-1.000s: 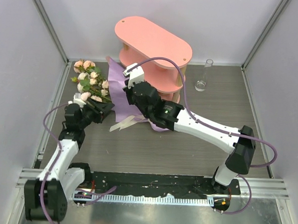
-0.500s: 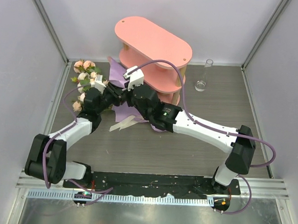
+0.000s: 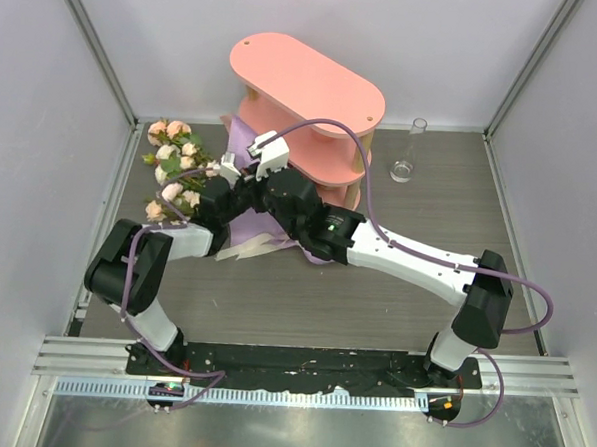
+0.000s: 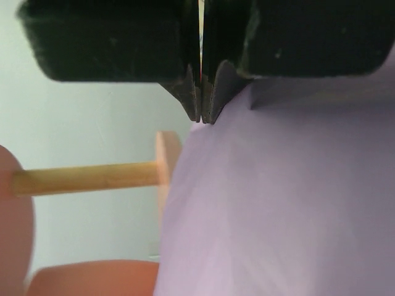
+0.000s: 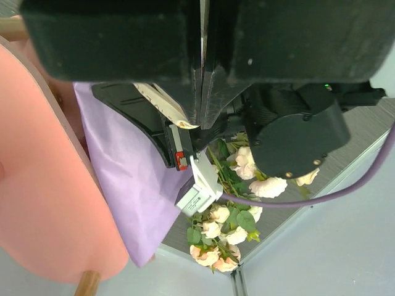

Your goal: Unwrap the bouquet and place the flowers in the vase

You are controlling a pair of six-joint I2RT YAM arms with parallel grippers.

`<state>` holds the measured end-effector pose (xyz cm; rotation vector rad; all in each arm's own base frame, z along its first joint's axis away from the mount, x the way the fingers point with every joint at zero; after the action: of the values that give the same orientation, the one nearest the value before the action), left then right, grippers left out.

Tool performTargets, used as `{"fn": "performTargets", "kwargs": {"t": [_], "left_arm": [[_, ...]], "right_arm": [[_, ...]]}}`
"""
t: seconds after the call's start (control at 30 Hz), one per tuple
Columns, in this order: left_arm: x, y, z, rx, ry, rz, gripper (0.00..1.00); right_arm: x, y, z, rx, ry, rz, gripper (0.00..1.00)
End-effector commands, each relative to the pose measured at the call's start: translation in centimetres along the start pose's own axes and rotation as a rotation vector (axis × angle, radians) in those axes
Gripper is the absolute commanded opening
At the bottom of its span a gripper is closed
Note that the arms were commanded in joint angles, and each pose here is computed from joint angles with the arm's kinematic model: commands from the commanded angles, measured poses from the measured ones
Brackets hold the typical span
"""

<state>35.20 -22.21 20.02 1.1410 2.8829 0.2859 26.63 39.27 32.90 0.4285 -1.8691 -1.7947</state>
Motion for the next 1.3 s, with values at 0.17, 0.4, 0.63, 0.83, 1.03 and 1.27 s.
{"fn": "performTargets", "kwargs": {"t": [0.17, 0.4, 0.63, 0.83, 1.03, 1.27], "left_arm": [[-0.4, 2.8, 8.7, -0.076, 0.229, -0.120, 0.00], [3.2, 5.8, 12.9, -0.070, 0.358, -0.189, 0.00], [7.0, 6.1, 14.1, -0.135, 0.507, -0.193, 0.00], [9.8, 6.2, 15.3, -0.182, 0.612, -0.194, 0.00], [11.3, 6.2, 17.4, -0.150, 0.680, -0.195, 0.00], [12.2, 6.7, 17.9, -0.119, 0.695, -0.211, 0.00]], "right_arm": [[1.7, 3.3, 0.0, -0.110, 0.040, -0.098, 0.01], [1.0, 1.2, 0.6, -0.117, 0.060, -0.053, 0.01], [-0.1, 1.5, 1.3, -0.108, 0.071, -0.056, 0.01], [0.3, 5.9, 0.9, -0.085, 0.054, -0.137, 0.01], [2.9, 12.9, -0.6, -0.071, 0.030, -0.257, 0.01], [7.5, 19.9, -3.6, -0.033, -0.036, -0.398, 0.01]]}}
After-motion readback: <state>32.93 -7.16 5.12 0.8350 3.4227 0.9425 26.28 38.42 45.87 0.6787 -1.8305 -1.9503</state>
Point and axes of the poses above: each gripper's point midway between its finger pads, its own x axis back along the fingers, its own z axis along the line the jaws close on, y = z × x, the point moved 5 cm from there along x, back along the fingers, and after that the axes turned 2 degrees about x, right-handed, at the moved point
